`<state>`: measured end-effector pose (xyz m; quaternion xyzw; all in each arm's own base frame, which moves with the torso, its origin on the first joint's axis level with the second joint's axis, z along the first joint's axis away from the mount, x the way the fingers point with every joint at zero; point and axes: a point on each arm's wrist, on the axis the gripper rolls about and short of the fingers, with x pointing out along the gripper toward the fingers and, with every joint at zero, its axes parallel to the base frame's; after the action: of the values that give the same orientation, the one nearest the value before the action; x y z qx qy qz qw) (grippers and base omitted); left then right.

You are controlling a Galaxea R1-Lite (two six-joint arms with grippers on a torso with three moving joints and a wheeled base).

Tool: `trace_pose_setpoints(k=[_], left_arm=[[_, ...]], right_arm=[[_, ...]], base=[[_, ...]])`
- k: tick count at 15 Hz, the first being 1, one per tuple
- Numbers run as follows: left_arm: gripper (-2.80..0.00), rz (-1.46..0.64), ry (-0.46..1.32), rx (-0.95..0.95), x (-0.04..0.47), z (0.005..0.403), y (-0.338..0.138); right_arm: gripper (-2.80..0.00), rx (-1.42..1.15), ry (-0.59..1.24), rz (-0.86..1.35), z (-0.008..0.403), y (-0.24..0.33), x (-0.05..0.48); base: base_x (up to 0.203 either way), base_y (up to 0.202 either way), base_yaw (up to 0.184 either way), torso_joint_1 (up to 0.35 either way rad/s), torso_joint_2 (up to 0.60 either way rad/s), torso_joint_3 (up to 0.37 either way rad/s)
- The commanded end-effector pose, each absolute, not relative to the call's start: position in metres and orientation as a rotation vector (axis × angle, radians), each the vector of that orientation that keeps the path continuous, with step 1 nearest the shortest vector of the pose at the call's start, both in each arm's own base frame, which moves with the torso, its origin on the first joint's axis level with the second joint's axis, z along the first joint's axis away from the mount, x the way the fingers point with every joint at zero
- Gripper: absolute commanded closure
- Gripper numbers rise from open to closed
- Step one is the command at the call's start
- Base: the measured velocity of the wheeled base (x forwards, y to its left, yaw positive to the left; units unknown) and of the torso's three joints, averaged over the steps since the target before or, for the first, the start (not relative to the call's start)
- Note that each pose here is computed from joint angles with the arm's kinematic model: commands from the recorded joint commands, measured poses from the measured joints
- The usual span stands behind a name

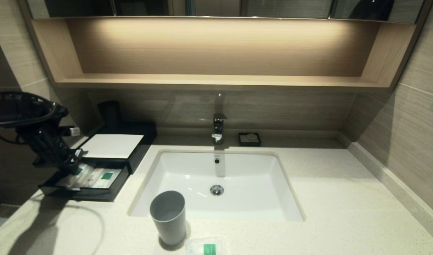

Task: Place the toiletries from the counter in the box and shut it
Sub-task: Place the bathroom toiletry into the drawer

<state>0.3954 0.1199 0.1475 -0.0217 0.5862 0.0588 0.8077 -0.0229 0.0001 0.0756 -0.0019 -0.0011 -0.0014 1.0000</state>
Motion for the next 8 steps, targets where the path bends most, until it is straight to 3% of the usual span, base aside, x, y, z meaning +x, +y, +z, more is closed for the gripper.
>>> trace_pose_setpoints(k=[1,6,7,8], left_arm=[[0.00,0.123,1.266,-0.048,0.3953,0.1453,0.1200],[0.00,0.123,1.266,-0.048,0.3960,0.1440,0.1203],[-2.80,0.122,1.266,-0.047,0.3954,0.1450,0.1201],[-2.80,0.121,1.265,-0.046,0.3953,0.1458,0.1194]], right_arm=[[0.00,-0.005,0.000,-0.002,0.0752,0.0001,-0.0227],[0.00,-0.005,0.000,-0.002,0.0752,0.0001,-0.0227],[0.00,-0.005,0.000,-0.002,0.0752,0.0001,-0.0227],[0.00,-0.005,0.000,-0.003,0.0752,0.0001,-0.0227]], base=[[0.000,0.000,0.000,0.000,0.00,0.000],[0.000,0.000,0.000,0.000,0.00,0.000],[0.000,0.000,0.000,0.000,0.00,0.000],[0.000,0.000,0.000,0.000,0.00,0.000]])
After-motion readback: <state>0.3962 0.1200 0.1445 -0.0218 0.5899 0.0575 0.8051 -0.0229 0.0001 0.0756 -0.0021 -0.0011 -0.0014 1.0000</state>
